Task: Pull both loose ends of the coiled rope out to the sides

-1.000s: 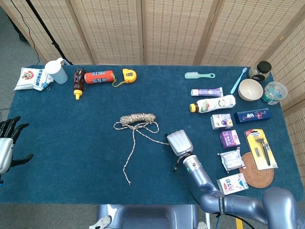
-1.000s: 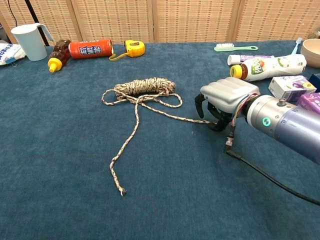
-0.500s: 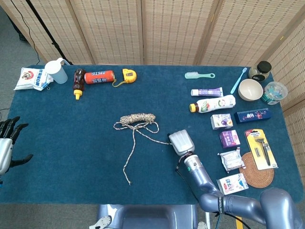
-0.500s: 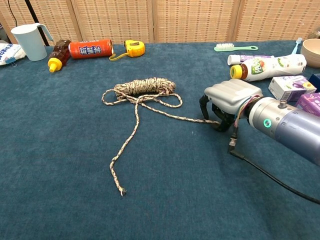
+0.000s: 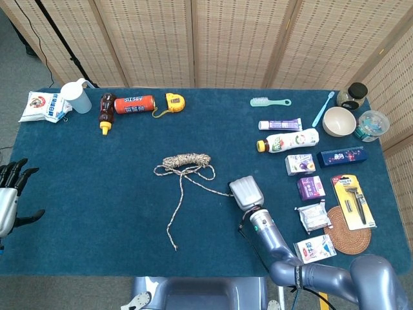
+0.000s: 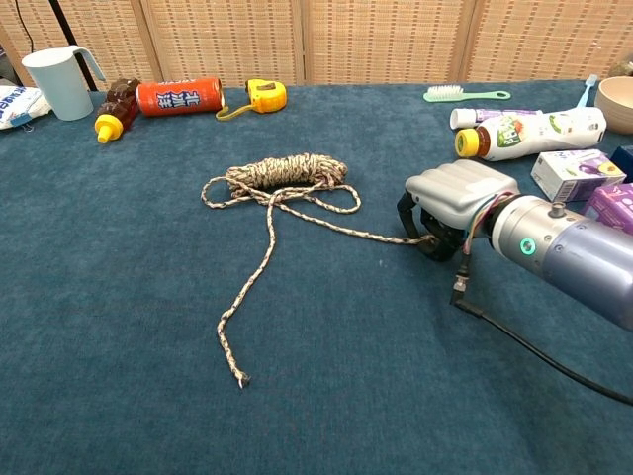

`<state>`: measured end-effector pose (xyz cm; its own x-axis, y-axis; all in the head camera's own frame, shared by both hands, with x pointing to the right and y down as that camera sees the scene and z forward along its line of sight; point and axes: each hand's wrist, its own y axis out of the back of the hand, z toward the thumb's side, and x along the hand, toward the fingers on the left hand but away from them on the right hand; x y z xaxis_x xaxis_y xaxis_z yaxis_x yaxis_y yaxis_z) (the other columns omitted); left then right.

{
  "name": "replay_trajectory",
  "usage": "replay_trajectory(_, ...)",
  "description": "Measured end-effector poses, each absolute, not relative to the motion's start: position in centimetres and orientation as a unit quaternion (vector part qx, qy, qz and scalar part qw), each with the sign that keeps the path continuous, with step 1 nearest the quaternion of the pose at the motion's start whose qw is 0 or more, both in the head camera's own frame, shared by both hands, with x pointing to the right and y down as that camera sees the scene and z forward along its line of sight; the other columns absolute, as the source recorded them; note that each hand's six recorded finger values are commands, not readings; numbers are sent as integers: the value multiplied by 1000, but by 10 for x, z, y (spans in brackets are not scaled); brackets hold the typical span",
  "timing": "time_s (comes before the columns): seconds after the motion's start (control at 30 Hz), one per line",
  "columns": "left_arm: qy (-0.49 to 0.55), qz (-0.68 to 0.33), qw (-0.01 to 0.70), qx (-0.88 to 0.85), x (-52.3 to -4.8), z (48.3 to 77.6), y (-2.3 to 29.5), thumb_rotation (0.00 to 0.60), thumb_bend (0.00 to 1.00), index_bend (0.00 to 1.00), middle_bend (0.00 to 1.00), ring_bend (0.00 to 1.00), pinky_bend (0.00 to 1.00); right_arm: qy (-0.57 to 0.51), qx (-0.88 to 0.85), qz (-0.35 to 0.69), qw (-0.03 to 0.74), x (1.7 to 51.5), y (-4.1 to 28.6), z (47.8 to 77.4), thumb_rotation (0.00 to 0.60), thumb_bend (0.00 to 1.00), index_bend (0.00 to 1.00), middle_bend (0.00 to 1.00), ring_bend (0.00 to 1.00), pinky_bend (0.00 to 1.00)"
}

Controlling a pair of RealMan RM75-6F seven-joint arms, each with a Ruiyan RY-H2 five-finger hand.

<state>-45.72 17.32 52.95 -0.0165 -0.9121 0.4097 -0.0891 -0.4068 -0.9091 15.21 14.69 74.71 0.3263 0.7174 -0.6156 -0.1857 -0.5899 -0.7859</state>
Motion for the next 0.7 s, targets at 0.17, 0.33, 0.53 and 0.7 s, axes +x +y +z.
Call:
replay_trajectory(0.17, 411, -581, 353, -607, -457, 531, 174, 600, 117, 177, 75, 0, 55, -189, -702, 548, 413, 151, 146, 746, 600, 447, 573, 820, 935, 754)
replay_trajectory(0.33, 406, -576, 356, -614, -452, 532, 173, 600, 117, 191, 75, 40, 55, -192, -705, 545, 412, 151, 146, 743, 600, 466, 587, 822, 937, 756)
replay_trajectory(0.53, 376, -557, 368, -643, -435, 537, 172, 600, 116, 232, 112, 142, 56, -199, -709, 537, 412, 150, 146, 737, 600, 466, 586, 822, 937, 755)
replay_trajectory(0.7, 316, -524, 382, -692, -405, 545, 171, 600, 116, 261, 166, 176, 55, -199, -711, 534, 412, 149, 147, 736, 600, 466, 589, 822, 937, 755)
